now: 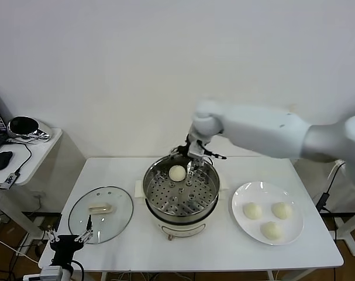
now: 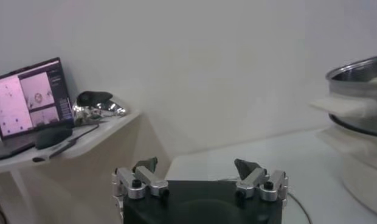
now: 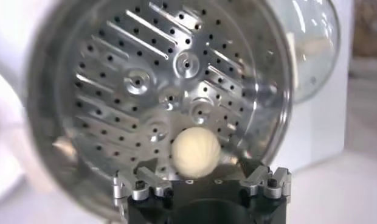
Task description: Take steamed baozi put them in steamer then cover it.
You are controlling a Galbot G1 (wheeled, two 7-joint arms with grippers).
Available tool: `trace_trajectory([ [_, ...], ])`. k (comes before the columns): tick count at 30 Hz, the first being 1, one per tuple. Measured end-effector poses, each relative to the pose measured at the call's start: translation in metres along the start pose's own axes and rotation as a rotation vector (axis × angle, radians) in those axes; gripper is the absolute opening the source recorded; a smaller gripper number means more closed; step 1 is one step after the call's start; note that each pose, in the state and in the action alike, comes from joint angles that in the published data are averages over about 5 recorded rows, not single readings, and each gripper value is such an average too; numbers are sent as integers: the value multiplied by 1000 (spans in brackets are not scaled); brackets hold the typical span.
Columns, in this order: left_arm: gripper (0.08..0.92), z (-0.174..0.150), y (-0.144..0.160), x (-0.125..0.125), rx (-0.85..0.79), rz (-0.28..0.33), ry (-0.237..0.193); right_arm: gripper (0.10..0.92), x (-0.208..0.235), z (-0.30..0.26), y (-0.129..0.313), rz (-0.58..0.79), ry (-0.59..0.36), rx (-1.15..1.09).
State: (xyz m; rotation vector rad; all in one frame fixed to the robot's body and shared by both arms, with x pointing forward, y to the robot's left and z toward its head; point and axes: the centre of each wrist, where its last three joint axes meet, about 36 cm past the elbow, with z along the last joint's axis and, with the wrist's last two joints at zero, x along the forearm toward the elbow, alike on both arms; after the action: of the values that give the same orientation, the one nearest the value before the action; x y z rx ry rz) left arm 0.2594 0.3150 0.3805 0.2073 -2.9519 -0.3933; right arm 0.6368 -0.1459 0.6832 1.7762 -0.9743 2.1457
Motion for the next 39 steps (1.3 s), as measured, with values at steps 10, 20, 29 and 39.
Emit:
trace_trajectory([
  [10, 823, -3, 2, -3, -11, 8, -13, 823, 37, 35, 102, 1, 95, -498],
  [20, 823, -4, 0, -6, -15, 9, -27, 823, 6, 54, 186, -42, 113, -757],
  [29, 823, 1, 5, -6, -23, -4, -15, 823, -41, 61, 229, -97, 120, -866],
  [39, 823, 4, 6, -4, -24, -11, -7, 823, -91, 67, 255, -152, 126, -901],
])
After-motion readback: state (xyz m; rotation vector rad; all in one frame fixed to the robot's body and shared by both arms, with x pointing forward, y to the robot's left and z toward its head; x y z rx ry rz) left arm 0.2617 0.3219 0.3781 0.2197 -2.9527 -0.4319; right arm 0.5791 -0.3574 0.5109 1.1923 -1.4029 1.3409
